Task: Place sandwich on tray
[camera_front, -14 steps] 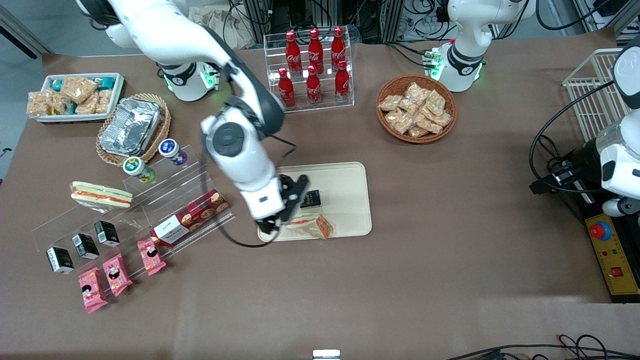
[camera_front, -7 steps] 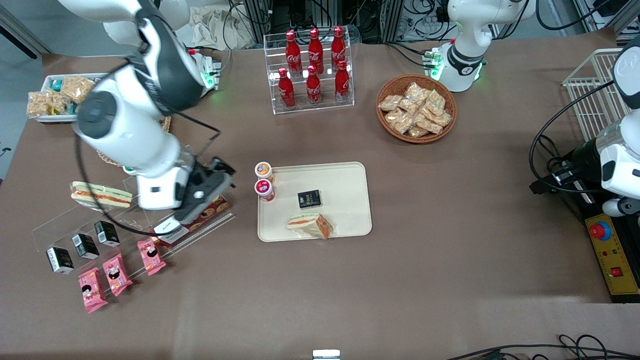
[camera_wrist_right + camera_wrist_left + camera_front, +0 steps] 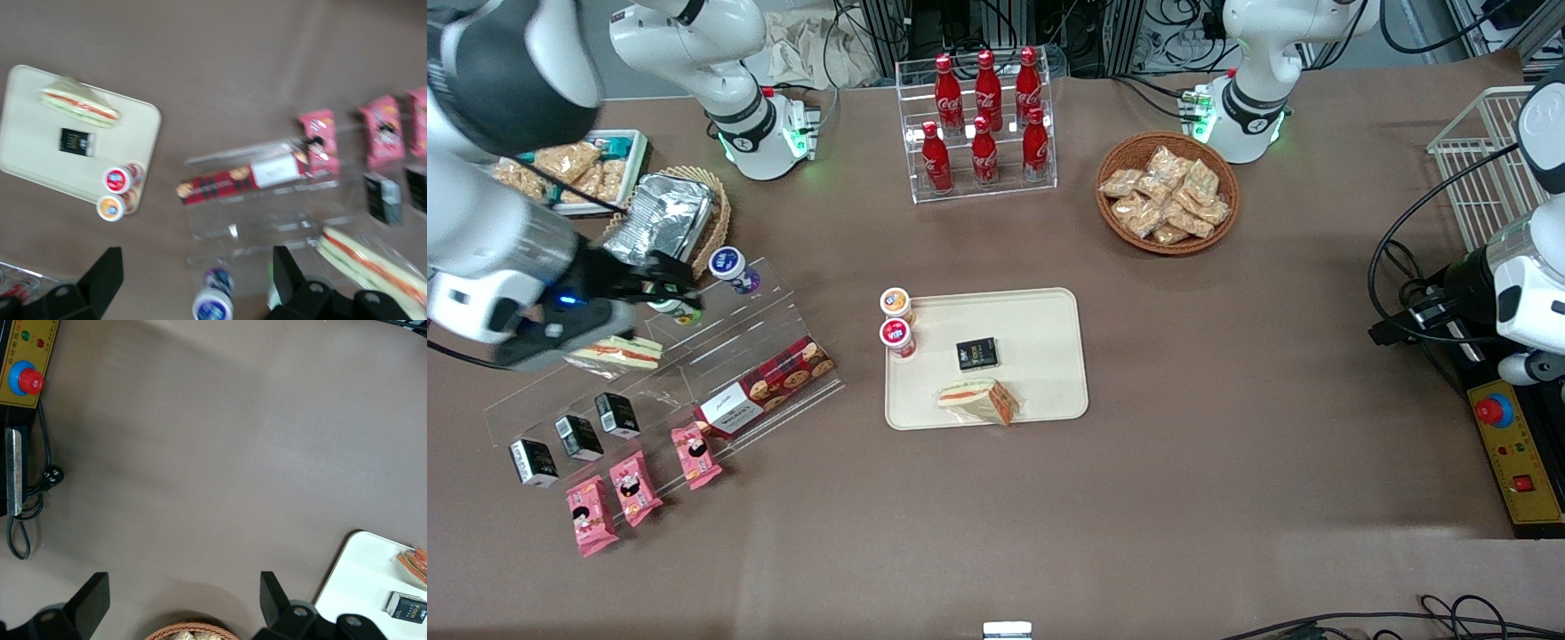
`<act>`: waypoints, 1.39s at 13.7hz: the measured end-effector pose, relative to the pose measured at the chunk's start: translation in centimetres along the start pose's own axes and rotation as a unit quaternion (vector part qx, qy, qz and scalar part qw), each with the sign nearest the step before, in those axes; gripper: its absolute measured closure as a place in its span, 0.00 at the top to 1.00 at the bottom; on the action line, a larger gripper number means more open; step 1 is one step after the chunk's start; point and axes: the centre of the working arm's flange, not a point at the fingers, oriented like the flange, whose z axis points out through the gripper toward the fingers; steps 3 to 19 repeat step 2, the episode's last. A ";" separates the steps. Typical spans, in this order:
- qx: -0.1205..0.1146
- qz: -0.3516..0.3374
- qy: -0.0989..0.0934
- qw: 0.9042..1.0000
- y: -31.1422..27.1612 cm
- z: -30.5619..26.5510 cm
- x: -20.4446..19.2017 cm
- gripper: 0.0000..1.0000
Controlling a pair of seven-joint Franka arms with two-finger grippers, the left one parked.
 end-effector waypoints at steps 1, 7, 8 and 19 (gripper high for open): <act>-0.012 0.011 0.001 1.000 1.4 -0.9 -0.7 1.00; -0.023 0.018 0.000 1.000 2.3 -1.6 -1.2 1.00; -0.023 0.018 0.000 1.000 2.3 -1.6 -1.2 1.00; -0.023 0.018 0.000 1.000 2.3 -1.6 -1.2 1.00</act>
